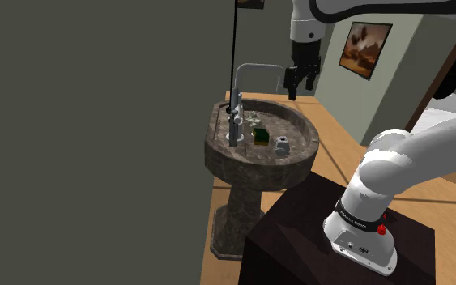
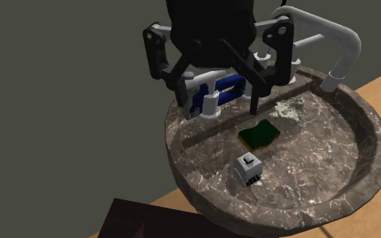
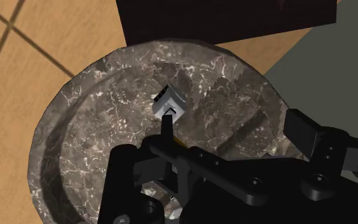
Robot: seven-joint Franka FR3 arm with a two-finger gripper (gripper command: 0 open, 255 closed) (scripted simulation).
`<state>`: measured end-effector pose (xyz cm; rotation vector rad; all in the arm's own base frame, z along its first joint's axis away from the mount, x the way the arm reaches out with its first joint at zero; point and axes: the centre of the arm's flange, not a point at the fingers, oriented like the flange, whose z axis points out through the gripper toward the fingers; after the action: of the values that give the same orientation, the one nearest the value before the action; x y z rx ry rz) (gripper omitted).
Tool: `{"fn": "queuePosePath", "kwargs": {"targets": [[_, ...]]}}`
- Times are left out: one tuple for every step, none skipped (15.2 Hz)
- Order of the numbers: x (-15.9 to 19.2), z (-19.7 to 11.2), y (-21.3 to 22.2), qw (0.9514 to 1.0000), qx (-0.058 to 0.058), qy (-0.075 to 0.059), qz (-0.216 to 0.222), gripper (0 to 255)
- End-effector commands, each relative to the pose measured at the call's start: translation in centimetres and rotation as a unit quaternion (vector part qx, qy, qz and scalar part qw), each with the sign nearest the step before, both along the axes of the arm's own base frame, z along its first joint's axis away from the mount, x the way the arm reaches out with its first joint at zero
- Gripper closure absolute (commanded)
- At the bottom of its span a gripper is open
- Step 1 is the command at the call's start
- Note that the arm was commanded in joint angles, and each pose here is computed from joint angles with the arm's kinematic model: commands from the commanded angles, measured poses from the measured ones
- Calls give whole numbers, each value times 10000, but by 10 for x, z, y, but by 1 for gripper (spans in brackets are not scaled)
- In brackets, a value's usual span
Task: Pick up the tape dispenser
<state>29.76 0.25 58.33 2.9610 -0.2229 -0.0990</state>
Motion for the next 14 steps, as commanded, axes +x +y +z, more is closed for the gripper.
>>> {"fn": "queuePosePath", "kwargs": {"targets": [[0,0,0,10000,0,0,0,0],[2,-11,-8,9999,40,21,92,0],[5,-22,-16,9998,81,41,184,0],[7,-33,-24,9995,121,62,276,0],[10,-44,-32,9992,161,83,368,0],[13,-55,-39,9987,202,103,461,0],[15,-66,-47,9981,242,124,553,0],[18,-77,-54,9974,282,144,644,0],[21,-88,-61,9966,323,165,736,0],[24,-100,-68,9957,363,186,828,0],[27,-111,-75,9947,403,206,920,0],[31,-123,-81,9936,443,227,1011,0],[34,-134,-88,9924,483,247,1103,0],[37,-146,-94,9911,523,268,1194,0]]}}
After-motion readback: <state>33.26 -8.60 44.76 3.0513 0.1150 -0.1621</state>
